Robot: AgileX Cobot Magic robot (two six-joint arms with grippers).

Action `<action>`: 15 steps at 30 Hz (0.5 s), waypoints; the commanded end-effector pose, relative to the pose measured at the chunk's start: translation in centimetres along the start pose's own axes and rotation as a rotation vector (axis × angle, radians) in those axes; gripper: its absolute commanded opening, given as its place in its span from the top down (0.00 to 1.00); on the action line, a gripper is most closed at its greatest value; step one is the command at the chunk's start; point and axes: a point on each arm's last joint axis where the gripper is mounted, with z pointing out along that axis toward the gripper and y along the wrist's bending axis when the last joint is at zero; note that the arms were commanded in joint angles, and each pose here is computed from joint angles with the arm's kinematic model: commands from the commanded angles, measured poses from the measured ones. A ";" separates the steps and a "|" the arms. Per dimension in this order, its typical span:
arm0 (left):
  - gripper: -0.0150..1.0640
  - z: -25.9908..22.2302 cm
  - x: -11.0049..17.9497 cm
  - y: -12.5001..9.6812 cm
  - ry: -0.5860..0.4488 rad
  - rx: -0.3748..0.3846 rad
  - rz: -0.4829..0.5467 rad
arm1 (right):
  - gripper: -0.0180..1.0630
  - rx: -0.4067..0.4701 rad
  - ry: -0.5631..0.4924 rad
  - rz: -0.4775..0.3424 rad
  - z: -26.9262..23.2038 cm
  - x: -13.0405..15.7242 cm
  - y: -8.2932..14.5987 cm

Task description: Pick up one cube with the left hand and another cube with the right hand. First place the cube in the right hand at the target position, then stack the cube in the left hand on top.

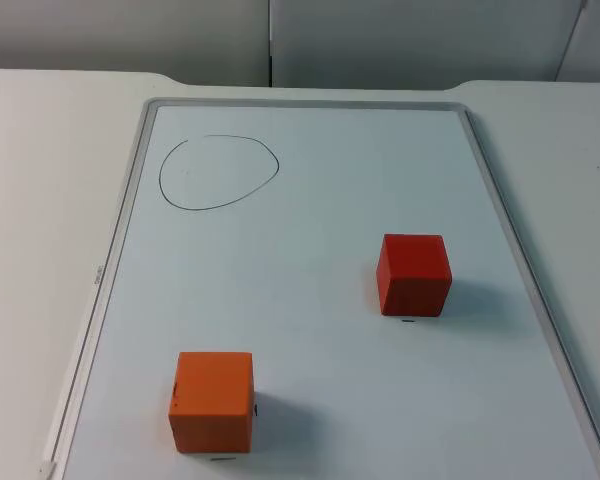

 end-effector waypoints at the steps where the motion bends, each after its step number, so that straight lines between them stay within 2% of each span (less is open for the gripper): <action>1: 0.01 0.1 0.1 0.0 -0.006 0.002 -0.006 | 0.01 0.007 -0.008 -0.006 0.1 0.0 0.0; 7: 0.01 0.1 0.1 0.0 -0.006 0.002 -0.006 | 0.01 -0.022 -0.013 -0.049 0.0 -0.1 0.3; 15: 0.01 0.1 0.1 0.0 -0.006 0.002 -0.006 | 0.01 -0.063 -0.075 -0.038 -0.5 -1.7 0.6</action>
